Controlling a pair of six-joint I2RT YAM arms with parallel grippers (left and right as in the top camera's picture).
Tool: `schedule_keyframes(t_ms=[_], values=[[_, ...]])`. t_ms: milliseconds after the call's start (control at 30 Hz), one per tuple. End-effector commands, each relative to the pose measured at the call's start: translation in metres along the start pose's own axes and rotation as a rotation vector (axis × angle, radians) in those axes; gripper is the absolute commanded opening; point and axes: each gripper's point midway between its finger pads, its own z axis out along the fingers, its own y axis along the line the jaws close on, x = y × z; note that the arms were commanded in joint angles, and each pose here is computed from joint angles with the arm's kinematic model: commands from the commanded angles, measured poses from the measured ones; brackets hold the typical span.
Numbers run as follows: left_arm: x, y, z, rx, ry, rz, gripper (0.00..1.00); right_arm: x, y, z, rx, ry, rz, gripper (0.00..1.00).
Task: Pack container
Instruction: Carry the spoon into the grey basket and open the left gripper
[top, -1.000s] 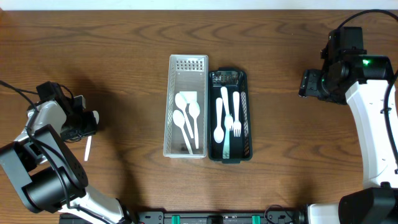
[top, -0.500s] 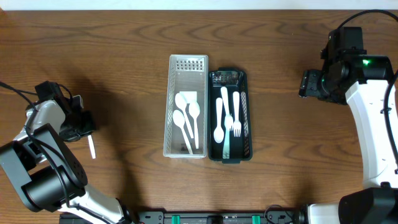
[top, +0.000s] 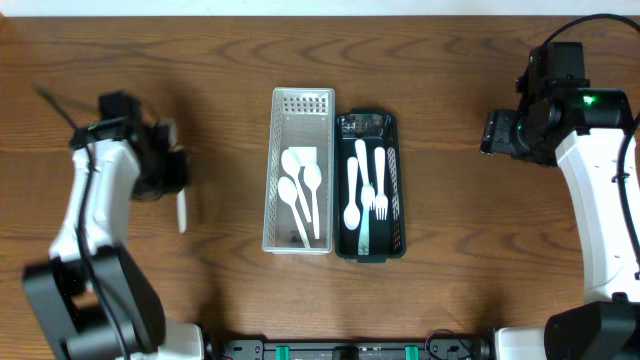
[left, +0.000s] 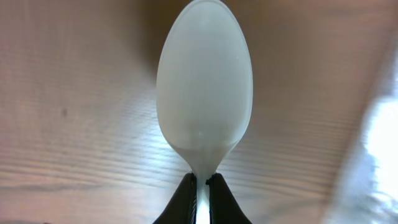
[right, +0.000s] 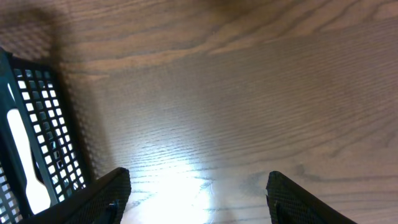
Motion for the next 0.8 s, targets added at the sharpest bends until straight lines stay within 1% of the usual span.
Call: schedule_keyframes(t_ms=[0,100,133,233,333,467,667,700,733,767], values=[[-0.018,-0.055,-0.05,0.045,-0.14,0.098,0.06,-0.001,-0.003,0.002,0.01,0.002,-0.004,0.73],[-0.017,-0.113,-0.076,0.101,-0.214,0.199,0.06,-0.004,-0.003,0.002,0.008,-0.01,-0.001,0.74],[-0.015,-0.125,-0.078,0.113,-0.22,0.225,0.06,-0.006,-0.002,0.002,0.006,-0.016,-0.001,0.74],[-0.001,-0.166,-0.073,0.154,-0.202,0.305,0.06,-0.01,-0.002,0.002,0.003,-0.032,0.0,0.74],[0.012,-0.195,-0.057,0.169,-0.158,0.387,0.06,-0.012,-0.001,0.002,0.001,-0.041,0.001,0.74],[0.021,-0.214,-0.023,0.164,-0.082,0.44,0.06,-0.013,-0.001,0.002,0.0,-0.044,0.001,0.77],[0.027,-0.213,0.027,0.123,0.044,0.438,0.06,-0.012,-0.001,0.002,0.001,-0.04,0.0,0.81],[0.027,-0.212,0.032,0.119,0.053,0.436,0.13,-0.012,-0.001,0.002,0.001,-0.04,0.0,0.82],[0.026,-0.213,0.035,0.119,0.053,0.437,0.24,-0.012,-0.001,0.002,0.002,-0.04,0.0,0.83],[0.024,-0.213,0.036,0.12,0.048,0.446,0.3,-0.012,-0.001,0.002,0.002,-0.042,0.0,0.84]])
